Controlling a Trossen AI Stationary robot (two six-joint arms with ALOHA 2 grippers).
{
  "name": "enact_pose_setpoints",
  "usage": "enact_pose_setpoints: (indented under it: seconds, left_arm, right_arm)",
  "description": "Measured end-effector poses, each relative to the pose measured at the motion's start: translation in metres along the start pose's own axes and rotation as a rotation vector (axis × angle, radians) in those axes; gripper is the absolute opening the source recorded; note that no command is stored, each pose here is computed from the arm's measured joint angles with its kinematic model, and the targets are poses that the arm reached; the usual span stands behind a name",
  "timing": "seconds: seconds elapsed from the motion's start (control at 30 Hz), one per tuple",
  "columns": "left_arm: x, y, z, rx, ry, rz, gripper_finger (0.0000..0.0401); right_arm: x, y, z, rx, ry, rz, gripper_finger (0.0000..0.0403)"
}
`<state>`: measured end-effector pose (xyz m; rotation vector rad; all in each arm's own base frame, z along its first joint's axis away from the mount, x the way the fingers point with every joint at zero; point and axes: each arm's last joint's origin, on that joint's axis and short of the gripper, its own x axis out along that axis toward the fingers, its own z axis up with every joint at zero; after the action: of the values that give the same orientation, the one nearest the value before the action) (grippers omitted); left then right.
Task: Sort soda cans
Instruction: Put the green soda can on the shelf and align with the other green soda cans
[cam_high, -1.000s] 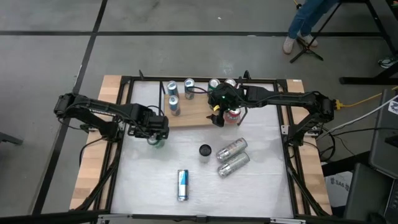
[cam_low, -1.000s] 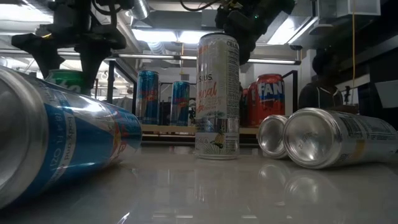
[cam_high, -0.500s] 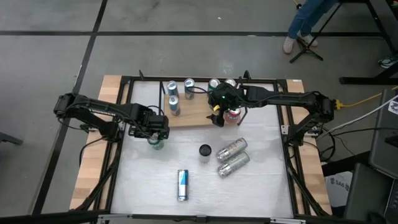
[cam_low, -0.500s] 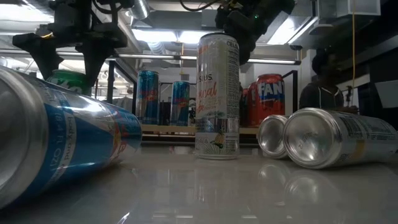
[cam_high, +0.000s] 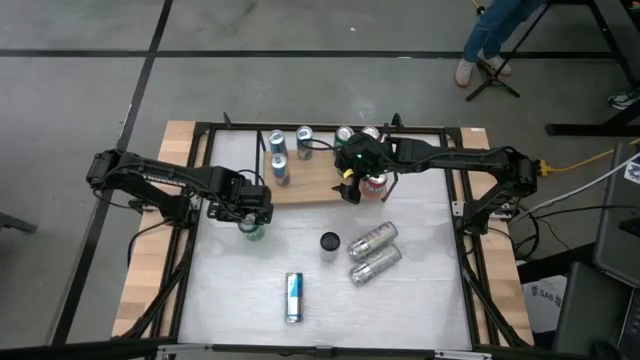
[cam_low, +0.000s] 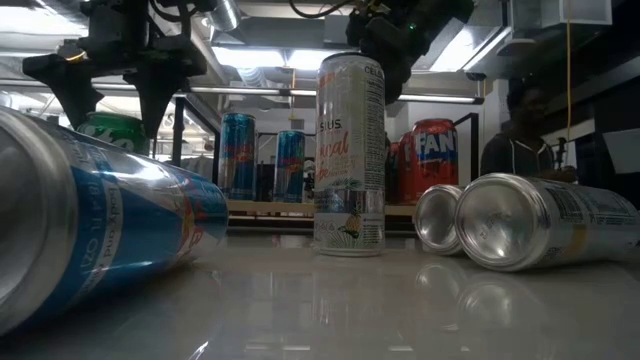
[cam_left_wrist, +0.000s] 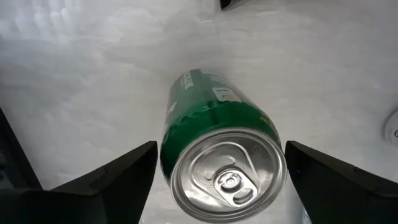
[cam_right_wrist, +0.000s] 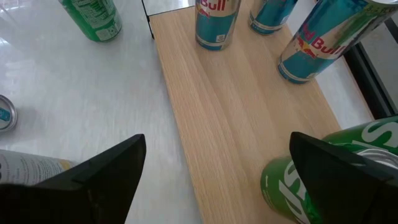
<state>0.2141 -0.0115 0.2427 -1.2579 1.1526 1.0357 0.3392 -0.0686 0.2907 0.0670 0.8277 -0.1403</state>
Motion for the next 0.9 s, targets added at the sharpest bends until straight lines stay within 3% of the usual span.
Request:
enact_pose_setpoints:
  seconds: [0.3, 0.73, 0.9]
  left_arm:
    - [-0.002, 0.001, -0.001, 0.026, -0.012, -0.008, 0.0339]
    - [-0.022, 0.014, 0.000, 0.034, -0.054, -0.102, 0.0339]
    - [-0.032, 0.020, 0.001, 0.127, -0.107, -0.144, 0.0339]
  right_arm:
    - [0.000, 0.000, 0.000, 0.000, 0.000, 0.000, 0.0388]
    - [0.000, 0.000, 0.000, 0.000, 0.001, 0.000, 0.0388]
    - [0.000, 0.000, 0.000, 0.000, 0.001, -0.001, 0.0388]
